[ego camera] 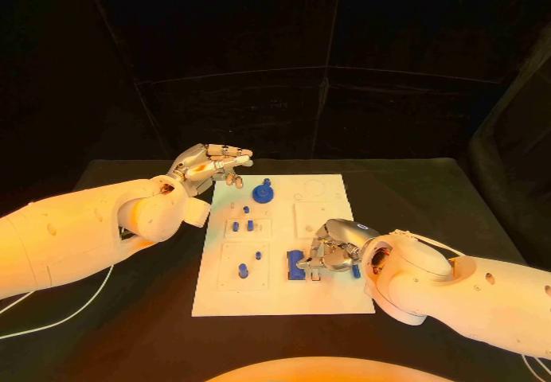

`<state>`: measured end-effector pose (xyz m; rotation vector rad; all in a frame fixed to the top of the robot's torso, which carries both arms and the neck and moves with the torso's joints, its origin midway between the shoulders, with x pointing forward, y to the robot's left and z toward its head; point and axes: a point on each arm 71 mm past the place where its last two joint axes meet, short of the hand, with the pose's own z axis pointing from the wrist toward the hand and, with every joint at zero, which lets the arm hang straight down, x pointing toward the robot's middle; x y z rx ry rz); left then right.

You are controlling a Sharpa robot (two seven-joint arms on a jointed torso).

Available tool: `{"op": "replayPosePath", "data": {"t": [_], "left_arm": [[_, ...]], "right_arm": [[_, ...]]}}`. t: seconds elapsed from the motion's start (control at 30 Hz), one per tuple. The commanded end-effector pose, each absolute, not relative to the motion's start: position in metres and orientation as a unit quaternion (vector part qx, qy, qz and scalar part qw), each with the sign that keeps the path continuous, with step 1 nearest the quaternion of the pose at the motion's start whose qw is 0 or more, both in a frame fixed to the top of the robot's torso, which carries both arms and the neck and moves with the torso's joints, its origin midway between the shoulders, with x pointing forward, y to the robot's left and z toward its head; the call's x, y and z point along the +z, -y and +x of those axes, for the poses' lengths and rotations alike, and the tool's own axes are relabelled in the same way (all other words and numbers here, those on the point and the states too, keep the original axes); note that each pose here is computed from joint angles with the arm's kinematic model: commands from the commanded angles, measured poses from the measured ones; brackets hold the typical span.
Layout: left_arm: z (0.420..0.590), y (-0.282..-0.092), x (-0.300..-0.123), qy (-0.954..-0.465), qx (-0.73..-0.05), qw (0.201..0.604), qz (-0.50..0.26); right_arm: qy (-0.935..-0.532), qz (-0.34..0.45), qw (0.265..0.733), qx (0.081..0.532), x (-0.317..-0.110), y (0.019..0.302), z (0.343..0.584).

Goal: Assemble the parts on the task board

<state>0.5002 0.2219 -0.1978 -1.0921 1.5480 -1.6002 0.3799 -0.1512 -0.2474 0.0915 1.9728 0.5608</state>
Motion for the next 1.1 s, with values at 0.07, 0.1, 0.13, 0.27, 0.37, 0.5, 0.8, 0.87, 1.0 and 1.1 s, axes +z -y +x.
{"op": "replayPosePath", "data": {"t": [0.07,0.1,0.13,0.27,0.37,0.5,0.8,0.87,1.0,1.1], "left_arm": [[0.500,-0.222,-0.197,-0.589,-0.614,0.322,-0.415],[0.500,-0.223,-0.197,-0.589,-0.614,0.322,-0.415],[0.500,-0.223,-0.197,-0.589,-0.613,0.322,-0.416],[0.501,-0.223,-0.197,-0.589,-0.613,0.323,-0.416],[0.501,-0.223,-0.197,-0.589,-0.612,0.324,-0.416],[0.501,-0.223,-0.197,-0.589,-0.613,0.323,-0.416],[0.501,-0.222,-0.199,-0.591,-0.613,0.321,-0.415],[0.501,-0.222,-0.199,-0.591,-0.612,0.321,-0.415],[0.501,-0.222,-0.199,-0.591,-0.611,0.321,-0.416],[0.501,-0.223,-0.199,-0.592,-0.611,0.321,-0.416]], "right_arm": [[-0.794,0.061,0.543,0.266,-0.237,0.166,0.378],[-0.794,0.070,0.542,0.266,-0.237,0.173,0.377],[-0.795,0.078,0.540,0.266,-0.236,0.179,0.376],[-0.809,0.097,0.527,0.243,-0.236,0.210,0.373],[-0.822,0.091,0.519,0.218,-0.238,0.227,0.372],[-0.828,0.075,0.521,0.193,-0.239,0.238,0.372],[-0.844,0.024,0.517,0.142,-0.245,0.244,0.375],[-0.848,0.014,0.513,0.134,-0.246,0.243,0.376],[-0.852,-0.001,0.508,0.127,-0.250,0.239,0.379],[-0.853,-0.009,0.507,0.126,-0.252,0.234,0.381]]}}
